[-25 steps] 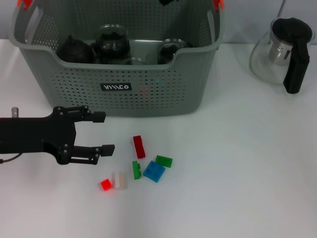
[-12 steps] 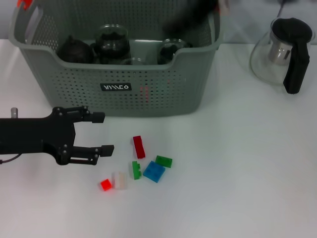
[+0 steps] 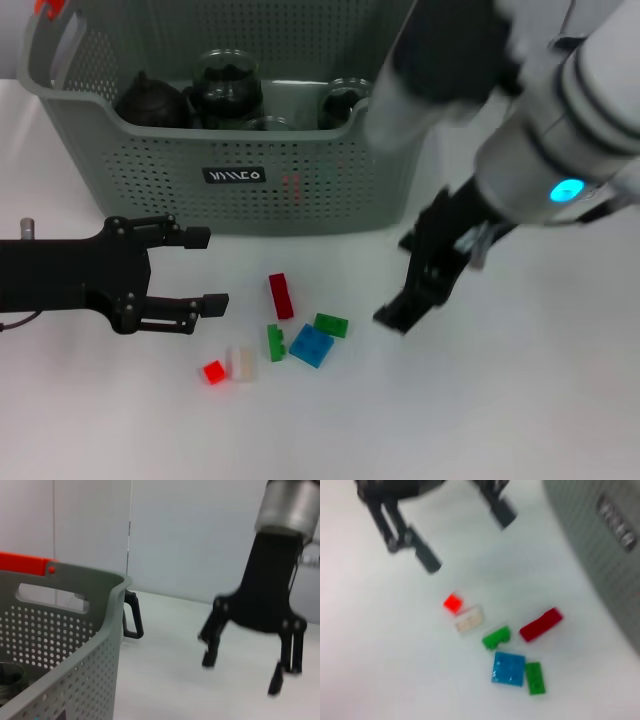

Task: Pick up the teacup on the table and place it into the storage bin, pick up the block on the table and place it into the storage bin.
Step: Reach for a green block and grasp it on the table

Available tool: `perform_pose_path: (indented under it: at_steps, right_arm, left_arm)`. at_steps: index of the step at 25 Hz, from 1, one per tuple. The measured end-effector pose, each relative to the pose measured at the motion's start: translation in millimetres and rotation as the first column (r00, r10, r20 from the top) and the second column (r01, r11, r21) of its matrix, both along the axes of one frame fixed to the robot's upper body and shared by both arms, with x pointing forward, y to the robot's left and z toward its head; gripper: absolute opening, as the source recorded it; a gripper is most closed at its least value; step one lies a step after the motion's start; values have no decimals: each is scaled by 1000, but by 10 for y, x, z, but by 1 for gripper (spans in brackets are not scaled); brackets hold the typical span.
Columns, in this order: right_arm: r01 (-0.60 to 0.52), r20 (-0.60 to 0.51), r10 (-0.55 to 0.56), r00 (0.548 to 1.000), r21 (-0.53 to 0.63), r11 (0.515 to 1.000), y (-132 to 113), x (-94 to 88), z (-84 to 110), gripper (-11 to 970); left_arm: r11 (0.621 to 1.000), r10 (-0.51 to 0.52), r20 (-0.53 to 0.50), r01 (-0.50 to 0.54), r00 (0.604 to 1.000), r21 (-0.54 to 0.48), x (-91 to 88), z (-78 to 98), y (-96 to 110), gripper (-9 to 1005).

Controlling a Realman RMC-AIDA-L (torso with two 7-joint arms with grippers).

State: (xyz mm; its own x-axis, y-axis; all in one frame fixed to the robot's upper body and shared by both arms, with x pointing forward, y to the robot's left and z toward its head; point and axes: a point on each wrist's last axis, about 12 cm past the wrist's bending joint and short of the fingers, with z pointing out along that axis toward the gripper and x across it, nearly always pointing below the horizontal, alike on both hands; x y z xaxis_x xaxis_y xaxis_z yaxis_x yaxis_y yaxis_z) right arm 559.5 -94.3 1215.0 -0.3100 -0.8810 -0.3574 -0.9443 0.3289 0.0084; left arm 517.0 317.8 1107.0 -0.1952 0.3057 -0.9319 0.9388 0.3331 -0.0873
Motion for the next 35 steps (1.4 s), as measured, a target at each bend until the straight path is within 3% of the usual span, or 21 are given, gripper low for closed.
perform_pose_path:
  at_steps: [2, 12, 20, 35]
  right_arm:
    - [3, -24, -4, 1000, -33, 999, 94, 42, -222, 927]
    - [-12, -5, 11, 1000, -86, 996, 349, 163, -633, 927]
    - [-42, 29, 45, 999, -100, 994, 487, 175, -820, 927]
    - [-49, 11, 51, 999, -120, 992, 480, 147, -981, 928]
  left_arm:
    - [1000, -1, 1, 1, 1000, 0, 3, 2, -3, 847]
    - [1000, -4, 3, 4, 1000, -1, 16, 10, -14, 847]
    - [1000, -3, 3, 3, 1000, 0, 17, 9, -13, 847]
    - [1000, 2, 3, -2, 1000, 2, 21, 3, -11, 847]
